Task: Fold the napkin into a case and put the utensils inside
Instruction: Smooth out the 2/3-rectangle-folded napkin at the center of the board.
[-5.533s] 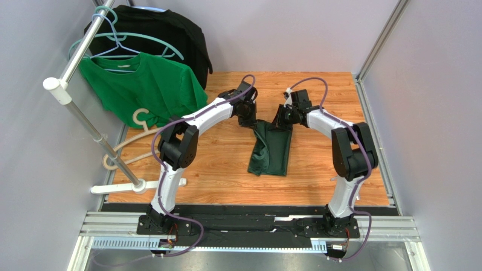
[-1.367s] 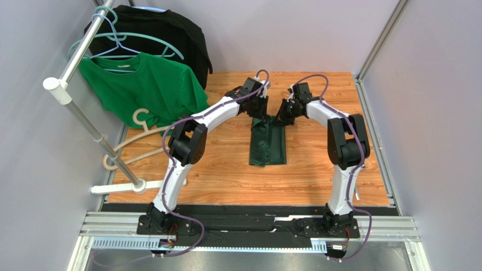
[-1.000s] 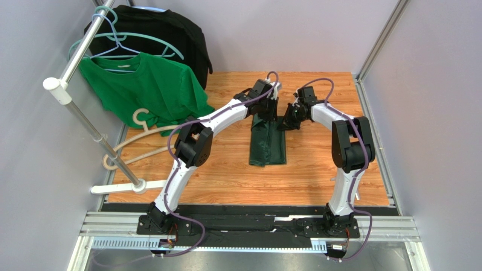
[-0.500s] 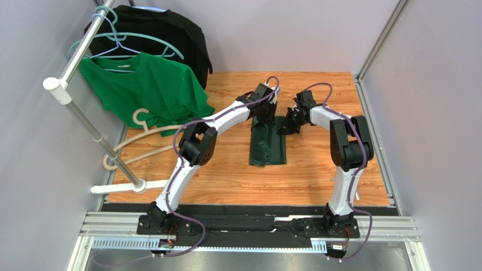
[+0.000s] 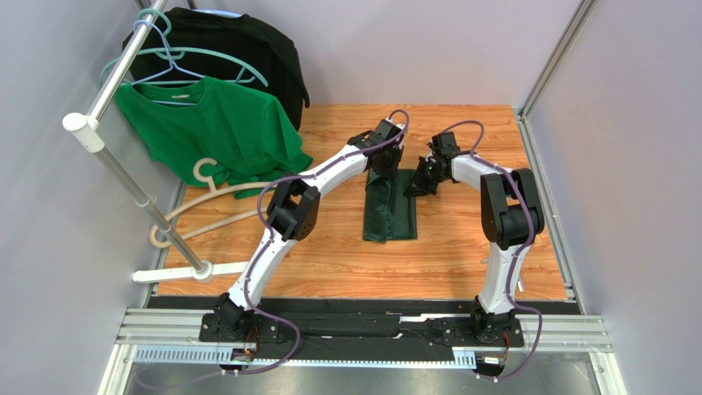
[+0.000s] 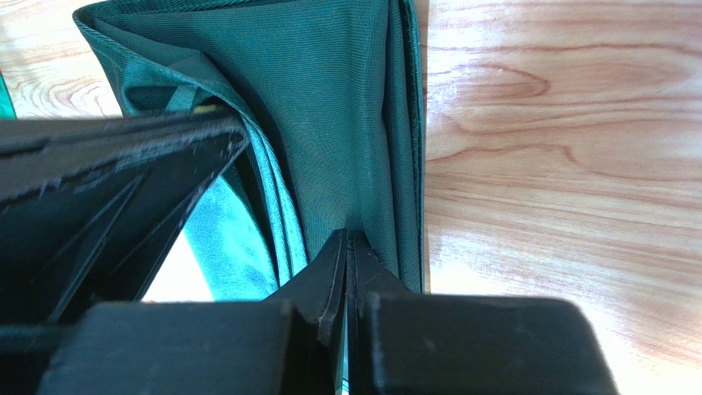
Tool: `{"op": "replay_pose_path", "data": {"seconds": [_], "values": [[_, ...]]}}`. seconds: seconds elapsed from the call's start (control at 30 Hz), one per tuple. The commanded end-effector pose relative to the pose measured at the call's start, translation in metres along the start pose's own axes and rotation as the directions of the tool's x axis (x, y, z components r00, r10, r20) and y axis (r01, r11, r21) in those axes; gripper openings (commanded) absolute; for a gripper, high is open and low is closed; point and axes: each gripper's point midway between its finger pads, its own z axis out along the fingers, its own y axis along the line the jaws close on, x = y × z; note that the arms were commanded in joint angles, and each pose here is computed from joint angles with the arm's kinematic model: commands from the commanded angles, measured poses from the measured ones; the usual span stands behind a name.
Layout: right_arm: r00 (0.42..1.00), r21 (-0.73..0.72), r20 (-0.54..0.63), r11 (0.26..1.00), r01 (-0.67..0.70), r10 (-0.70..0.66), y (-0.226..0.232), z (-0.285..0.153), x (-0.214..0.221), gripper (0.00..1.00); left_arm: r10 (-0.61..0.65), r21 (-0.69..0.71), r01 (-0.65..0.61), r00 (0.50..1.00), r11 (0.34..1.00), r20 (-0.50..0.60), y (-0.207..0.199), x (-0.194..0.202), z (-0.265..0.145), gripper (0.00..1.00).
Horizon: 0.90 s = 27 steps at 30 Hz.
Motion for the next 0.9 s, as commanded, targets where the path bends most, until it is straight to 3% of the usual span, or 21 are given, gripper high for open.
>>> {"op": "replay_pose_path", "data": {"seconds": [0.0, 0.23, 0.57, 0.87], "values": [[1.000, 0.032, 0.017, 0.999, 0.002, -0.003, -0.009, 0.004, -0.002, 0.00, 0.051, -0.044, -0.050, 0.998, 0.998, 0.022, 0.006, -0.013, 0.000, 0.00], [1.000, 0.031, 0.017, 1.000, -0.002, 0.002, -0.009, 0.004, -0.002, 0.00, 0.094, -0.084, -0.092, 0.995, 0.992, 0.024, 0.019, -0.014, 0.004, 0.00], [1.000, 0.027, -0.004, 1.000, -0.016, 0.016, -0.011, 0.006, 0.009, 0.00, -0.018, -0.083, 0.021, 0.999, 0.996, 0.031, 0.039, -0.023, 0.002, 0.00], [1.000, 0.022, -0.006, 1.000, -0.013, 0.013, -0.010, 0.006, 0.009, 0.00, -0.023, -0.036, 0.024, 0.999, 0.999, 0.050, 0.037, -0.031, 0.001, 0.00]]}}
